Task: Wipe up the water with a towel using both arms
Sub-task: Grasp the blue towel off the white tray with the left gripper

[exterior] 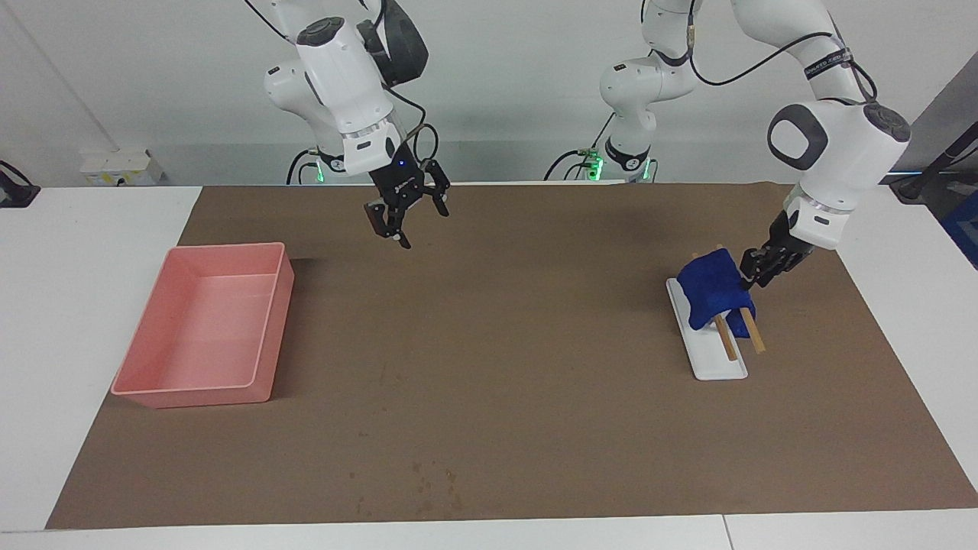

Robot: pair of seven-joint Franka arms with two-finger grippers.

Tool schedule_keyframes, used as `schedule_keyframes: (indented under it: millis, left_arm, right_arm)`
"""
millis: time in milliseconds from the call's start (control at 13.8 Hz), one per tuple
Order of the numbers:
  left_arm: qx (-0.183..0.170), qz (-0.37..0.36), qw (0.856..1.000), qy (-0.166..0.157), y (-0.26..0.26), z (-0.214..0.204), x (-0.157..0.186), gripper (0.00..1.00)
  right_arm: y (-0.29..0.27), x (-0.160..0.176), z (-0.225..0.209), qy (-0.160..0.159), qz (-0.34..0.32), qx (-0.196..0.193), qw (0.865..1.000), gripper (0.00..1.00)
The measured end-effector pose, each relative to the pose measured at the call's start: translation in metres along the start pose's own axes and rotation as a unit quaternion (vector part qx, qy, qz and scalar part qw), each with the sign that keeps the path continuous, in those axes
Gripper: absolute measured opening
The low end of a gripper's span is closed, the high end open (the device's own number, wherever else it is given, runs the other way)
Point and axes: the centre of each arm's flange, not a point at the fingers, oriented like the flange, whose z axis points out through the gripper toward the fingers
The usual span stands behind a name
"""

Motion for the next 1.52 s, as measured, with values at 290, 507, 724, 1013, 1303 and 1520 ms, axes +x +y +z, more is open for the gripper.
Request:
schedule_keyframes:
  millis: [290, 507, 724, 1013, 1303, 1520]
  left_arm:
    - [0.000, 0.001, 1.000, -0.003, 0.001, 0.004, -0.002, 0.30]
    - [-0.001, 0.000, 1.000, 0.000, 0.001, 0.000, -0.003, 0.05]
    - [-0.001, 0.000, 1.000, 0.000, 0.001, 0.000, -0.003, 0.05]
    - [-0.046, -0.038, 0.998, -0.011, 0.004, -0.017, 0.002, 0.05]
    - [-0.093, -0.165, 0.982, -0.024, 0.024, -0.067, 0.014, 0.05]
    - [-0.141, -0.292, 0.945, -0.042, 0.065, -0.105, 0.014, 0.05]
  right_arm:
    - [0.000, 0.000, 0.000, 0.000, 0.000, 0.000, 1.000, 1.00]
    - [0.000, 0.000, 0.000, 0.000, 0.000, 0.000, 1.000, 1.00]
    - [0.000, 0.000, 0.000, 0.000, 0.000, 0.000, 1.000, 1.00]
    - [0.000, 0.000, 0.000, 0.000, 0.000, 0.000, 1.000, 1.00]
    - [0.000, 0.000, 0.000, 0.000, 0.000, 0.000, 1.000, 1.00]
    - [0.000, 0.000, 0.000, 0.000, 0.001, 0.000, 1.000, 1.00]
